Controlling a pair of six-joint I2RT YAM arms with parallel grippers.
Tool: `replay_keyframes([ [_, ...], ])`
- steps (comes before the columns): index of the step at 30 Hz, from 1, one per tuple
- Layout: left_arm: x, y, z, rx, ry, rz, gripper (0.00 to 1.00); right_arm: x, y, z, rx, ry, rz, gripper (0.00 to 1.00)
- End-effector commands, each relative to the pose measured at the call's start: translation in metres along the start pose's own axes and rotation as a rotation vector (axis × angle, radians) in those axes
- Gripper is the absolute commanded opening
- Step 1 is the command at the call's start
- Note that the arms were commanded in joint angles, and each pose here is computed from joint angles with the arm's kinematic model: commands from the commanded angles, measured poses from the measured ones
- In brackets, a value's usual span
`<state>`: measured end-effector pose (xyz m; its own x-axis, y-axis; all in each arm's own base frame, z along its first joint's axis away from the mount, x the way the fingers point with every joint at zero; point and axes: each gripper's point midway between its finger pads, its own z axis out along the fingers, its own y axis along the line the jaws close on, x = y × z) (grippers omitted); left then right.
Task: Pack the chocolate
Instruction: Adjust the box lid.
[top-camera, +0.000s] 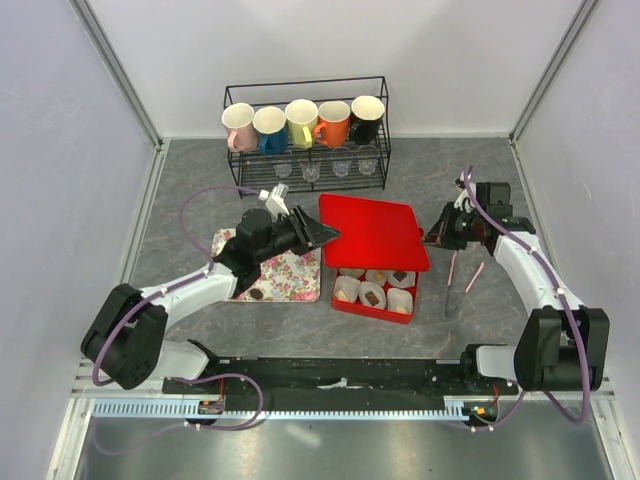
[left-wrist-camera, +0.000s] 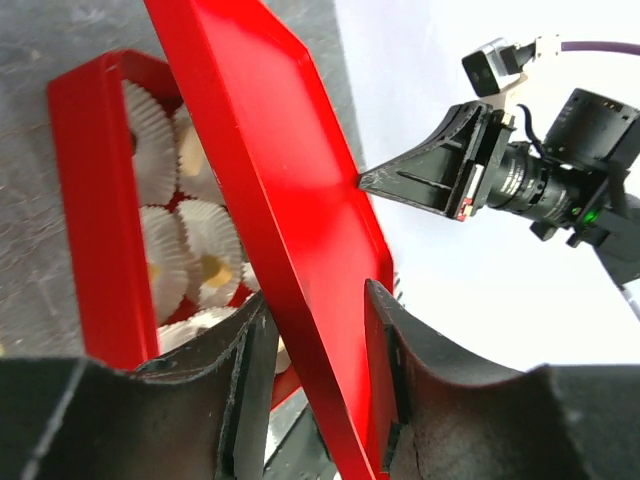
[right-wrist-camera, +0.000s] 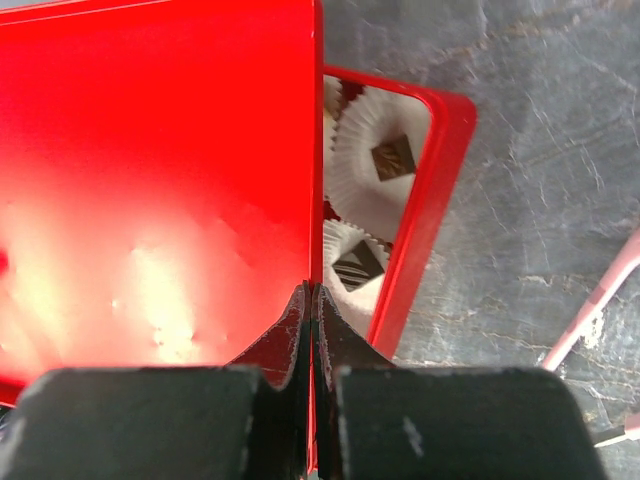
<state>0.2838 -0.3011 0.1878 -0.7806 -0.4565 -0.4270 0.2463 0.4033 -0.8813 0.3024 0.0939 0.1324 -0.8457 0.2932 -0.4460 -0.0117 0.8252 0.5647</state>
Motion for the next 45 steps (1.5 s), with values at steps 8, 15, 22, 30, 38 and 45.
replay_keyframes([
  [8,-0.008,-0.032,-0.010,0.073,-0.005,0.044,0.25,-0.025,0.055,-0.028,-0.162,-0.158,-0.151,0.00],
  [15,-0.030,-0.045,-0.029,0.018,-0.082,0.226,0.02,-0.030,0.071,-0.045,-0.213,-0.227,-0.188,0.25],
  [22,-0.061,-0.084,-0.053,0.024,-0.162,0.549,0.02,-0.044,0.093,-0.078,-0.237,-0.342,-0.209,0.69],
  [30,-0.089,-0.120,-0.077,-0.065,-0.264,0.937,0.02,-0.064,0.119,-0.138,-0.239,-0.550,-0.144,0.98],
  [38,-0.105,-0.131,-0.078,-0.264,-0.393,1.328,0.02,-0.074,0.142,-0.177,-0.308,-0.636,0.045,0.98],
  [45,-0.076,-0.162,-0.069,-0.251,-0.483,1.634,0.02,-0.076,0.145,-0.165,-0.339,-0.561,0.171,0.98],
])
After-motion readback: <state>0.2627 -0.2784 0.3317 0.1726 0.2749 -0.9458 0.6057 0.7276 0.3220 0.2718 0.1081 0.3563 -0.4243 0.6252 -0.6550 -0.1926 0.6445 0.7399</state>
